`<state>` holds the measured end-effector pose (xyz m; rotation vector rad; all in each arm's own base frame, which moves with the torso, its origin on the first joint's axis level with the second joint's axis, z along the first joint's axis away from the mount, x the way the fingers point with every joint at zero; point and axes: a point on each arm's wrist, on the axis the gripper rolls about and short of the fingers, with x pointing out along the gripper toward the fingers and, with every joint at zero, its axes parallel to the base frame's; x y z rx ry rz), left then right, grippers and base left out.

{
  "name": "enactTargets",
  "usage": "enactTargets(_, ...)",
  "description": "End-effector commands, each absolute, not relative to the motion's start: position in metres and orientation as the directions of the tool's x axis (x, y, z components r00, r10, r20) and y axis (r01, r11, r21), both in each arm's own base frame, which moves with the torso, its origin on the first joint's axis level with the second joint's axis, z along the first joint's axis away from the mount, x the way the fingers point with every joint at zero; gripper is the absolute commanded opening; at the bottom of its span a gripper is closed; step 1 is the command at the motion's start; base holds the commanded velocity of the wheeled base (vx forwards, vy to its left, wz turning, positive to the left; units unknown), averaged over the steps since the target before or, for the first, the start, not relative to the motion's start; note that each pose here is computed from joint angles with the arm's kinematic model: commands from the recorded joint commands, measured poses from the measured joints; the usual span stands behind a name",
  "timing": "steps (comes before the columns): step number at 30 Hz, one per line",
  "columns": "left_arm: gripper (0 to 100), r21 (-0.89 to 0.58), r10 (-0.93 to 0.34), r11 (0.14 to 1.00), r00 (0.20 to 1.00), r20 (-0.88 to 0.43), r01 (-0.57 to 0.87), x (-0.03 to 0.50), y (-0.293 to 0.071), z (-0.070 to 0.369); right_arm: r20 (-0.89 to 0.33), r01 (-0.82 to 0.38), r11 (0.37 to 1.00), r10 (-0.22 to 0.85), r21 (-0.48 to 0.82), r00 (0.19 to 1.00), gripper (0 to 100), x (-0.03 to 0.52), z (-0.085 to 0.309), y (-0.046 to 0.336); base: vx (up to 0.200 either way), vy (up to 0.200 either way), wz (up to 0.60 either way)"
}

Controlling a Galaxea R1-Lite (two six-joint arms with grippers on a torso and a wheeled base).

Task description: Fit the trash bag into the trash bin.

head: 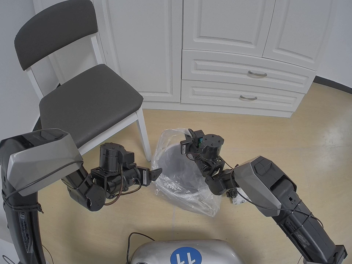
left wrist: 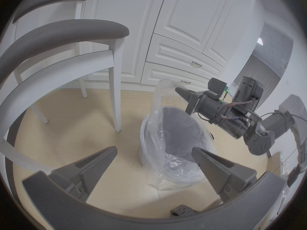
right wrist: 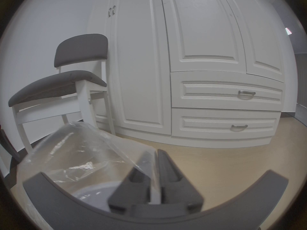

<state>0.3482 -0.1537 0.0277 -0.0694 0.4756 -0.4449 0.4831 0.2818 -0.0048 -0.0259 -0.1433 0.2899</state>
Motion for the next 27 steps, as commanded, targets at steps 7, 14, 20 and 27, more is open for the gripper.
enactTargets(7, 100, -0.193, -0.316, 0.946, 0.863, -0.393, 0.259, 0.373, -0.186, 0.009, 0.122, -0.279, 0.959, 0.283, -0.051, 0.951, 100, 0.470, 0.037, 0.271, 0.000, 0.000, 0.00)
enactTargets(14, 100, -0.209, -0.282, 0.955, 0.865, -0.416, 0.211, 0.384, -0.186, 0.012, -0.162, -0.247, 0.968, 0.250, 0.037, 0.955, 100, 0.435, 0.055, 0.224, 0.000, 0.000, 0.00)
enactTargets(20, 100, -0.233, -0.229, 0.962, 0.880, -0.415, 0.140, 0.398, -0.177, 0.018, -0.230, -0.142, 0.976, 0.177, 0.163, 0.957, 100, 0.428, 0.039, 0.195, 0.000, 0.000, 0.00)
enactTargets(27, 100, -0.262, -0.184, 0.962, 0.894, -0.409, 0.078, 0.413, -0.158, 0.024, -0.277, -0.034, 0.970, 0.102, 0.242, 0.955, 100, 0.426, -0.006, 0.168, 0.000, 0.000, 0.00)
